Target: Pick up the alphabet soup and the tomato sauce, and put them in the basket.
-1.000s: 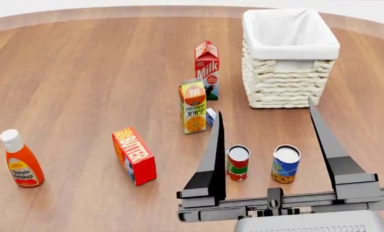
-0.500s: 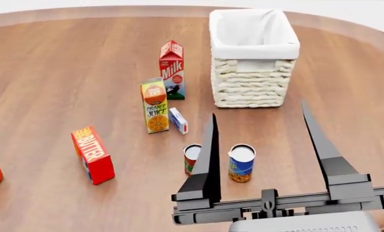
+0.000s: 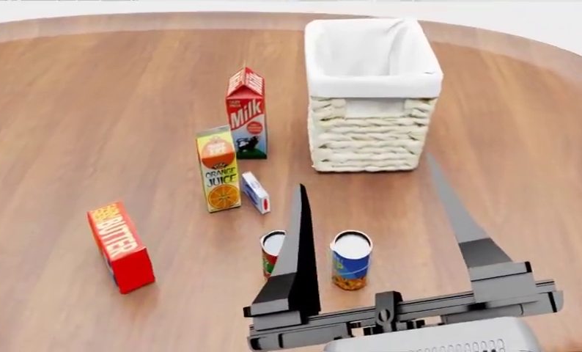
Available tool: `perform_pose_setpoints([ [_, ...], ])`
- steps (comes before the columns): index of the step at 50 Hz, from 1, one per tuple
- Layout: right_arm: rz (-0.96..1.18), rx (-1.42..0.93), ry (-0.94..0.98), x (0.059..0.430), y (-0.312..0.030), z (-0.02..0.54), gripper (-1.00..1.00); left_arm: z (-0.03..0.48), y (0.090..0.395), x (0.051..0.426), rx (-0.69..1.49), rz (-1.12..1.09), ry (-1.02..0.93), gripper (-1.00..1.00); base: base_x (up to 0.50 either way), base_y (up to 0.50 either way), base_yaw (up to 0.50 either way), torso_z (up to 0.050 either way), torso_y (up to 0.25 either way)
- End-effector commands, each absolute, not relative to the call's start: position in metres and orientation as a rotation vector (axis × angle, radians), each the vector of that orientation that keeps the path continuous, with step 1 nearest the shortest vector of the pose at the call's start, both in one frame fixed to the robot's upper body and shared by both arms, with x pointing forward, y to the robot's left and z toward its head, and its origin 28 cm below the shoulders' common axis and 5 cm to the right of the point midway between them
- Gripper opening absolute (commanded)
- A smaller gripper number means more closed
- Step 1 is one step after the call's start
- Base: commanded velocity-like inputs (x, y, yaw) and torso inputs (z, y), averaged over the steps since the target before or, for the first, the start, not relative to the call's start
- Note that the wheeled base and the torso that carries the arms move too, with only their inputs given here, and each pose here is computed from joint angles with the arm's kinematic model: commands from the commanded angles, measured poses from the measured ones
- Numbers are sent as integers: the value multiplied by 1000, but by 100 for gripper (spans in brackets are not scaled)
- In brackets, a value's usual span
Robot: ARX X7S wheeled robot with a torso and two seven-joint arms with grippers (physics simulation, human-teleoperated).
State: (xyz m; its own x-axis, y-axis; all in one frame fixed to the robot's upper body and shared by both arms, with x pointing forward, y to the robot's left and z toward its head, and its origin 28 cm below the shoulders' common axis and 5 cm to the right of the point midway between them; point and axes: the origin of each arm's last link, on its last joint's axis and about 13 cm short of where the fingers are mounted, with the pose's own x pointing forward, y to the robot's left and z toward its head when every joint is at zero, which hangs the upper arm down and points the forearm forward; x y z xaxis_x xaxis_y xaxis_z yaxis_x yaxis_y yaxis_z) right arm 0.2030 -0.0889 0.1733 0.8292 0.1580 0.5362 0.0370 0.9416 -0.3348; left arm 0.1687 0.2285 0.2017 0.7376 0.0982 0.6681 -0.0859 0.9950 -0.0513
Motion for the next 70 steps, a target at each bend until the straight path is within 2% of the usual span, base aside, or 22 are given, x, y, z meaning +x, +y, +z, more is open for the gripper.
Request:
perform_pose_setpoints([
  [1, 84, -355, -576, 205, -87, 171, 100, 199, 228, 168, -12, 94, -724, 100, 426, 0, 0, 0, 0],
  [70, 73, -335, -576, 202, -86, 168, 100, 197, 226, 166, -21, 89, -719, 100, 430, 0, 0, 0, 0],
])
